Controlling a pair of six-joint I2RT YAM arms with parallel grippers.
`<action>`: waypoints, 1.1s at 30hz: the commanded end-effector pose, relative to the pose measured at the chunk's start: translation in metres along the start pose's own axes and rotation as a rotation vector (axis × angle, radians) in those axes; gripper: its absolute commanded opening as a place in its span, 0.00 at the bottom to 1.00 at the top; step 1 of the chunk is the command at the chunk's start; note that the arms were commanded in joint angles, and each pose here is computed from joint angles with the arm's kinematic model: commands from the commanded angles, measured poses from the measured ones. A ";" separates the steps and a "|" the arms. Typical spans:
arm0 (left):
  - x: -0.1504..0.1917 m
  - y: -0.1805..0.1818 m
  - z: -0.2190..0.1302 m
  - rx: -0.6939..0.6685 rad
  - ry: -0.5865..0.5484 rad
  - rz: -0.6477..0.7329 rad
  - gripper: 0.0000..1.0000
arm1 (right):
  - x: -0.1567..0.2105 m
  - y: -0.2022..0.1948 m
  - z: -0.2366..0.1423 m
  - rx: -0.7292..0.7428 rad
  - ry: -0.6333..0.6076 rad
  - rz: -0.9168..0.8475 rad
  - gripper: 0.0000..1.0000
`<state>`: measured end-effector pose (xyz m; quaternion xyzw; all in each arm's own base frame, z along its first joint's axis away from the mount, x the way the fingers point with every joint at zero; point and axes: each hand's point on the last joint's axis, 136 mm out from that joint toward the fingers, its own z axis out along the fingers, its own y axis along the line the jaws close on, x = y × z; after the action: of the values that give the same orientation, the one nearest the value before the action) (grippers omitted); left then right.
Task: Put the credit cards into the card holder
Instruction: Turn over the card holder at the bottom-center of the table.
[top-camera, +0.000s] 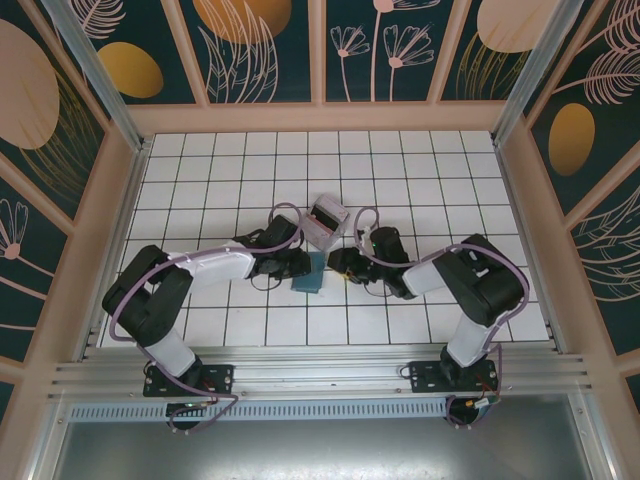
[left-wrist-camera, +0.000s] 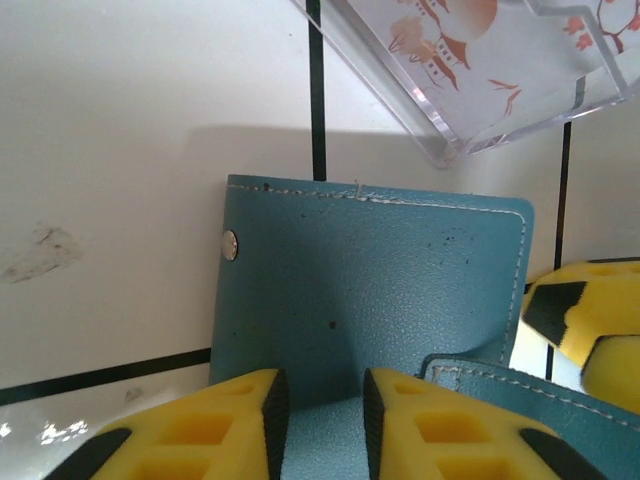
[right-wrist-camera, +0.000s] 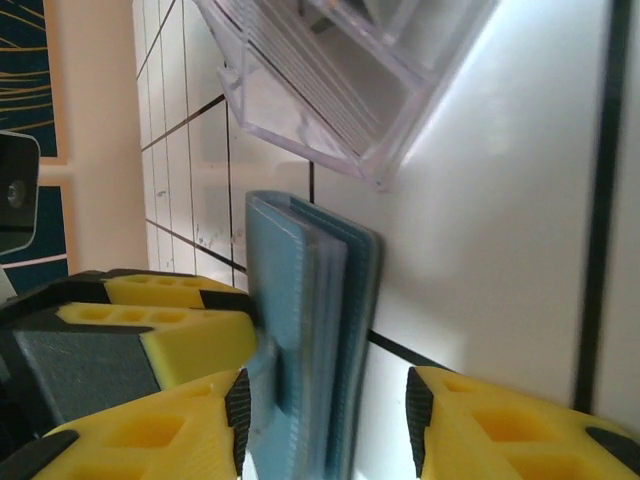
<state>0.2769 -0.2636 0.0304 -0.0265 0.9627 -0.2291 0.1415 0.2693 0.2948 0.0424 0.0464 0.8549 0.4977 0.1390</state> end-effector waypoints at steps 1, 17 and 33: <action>0.020 0.026 0.022 -0.053 0.057 -0.014 0.25 | 0.012 -0.006 0.017 0.045 0.030 0.022 0.50; 0.059 0.054 0.031 -0.026 0.097 -0.080 0.08 | 0.035 -0.030 0.013 0.292 -0.012 0.076 0.56; 0.061 0.065 0.013 0.023 0.045 -0.120 0.08 | 0.031 0.010 0.031 0.157 -0.071 -0.021 0.06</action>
<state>0.2732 -0.2522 0.0251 -0.0573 0.9235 -0.3171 0.2080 0.2574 0.3271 0.0317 0.0897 0.8873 0.4220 0.1631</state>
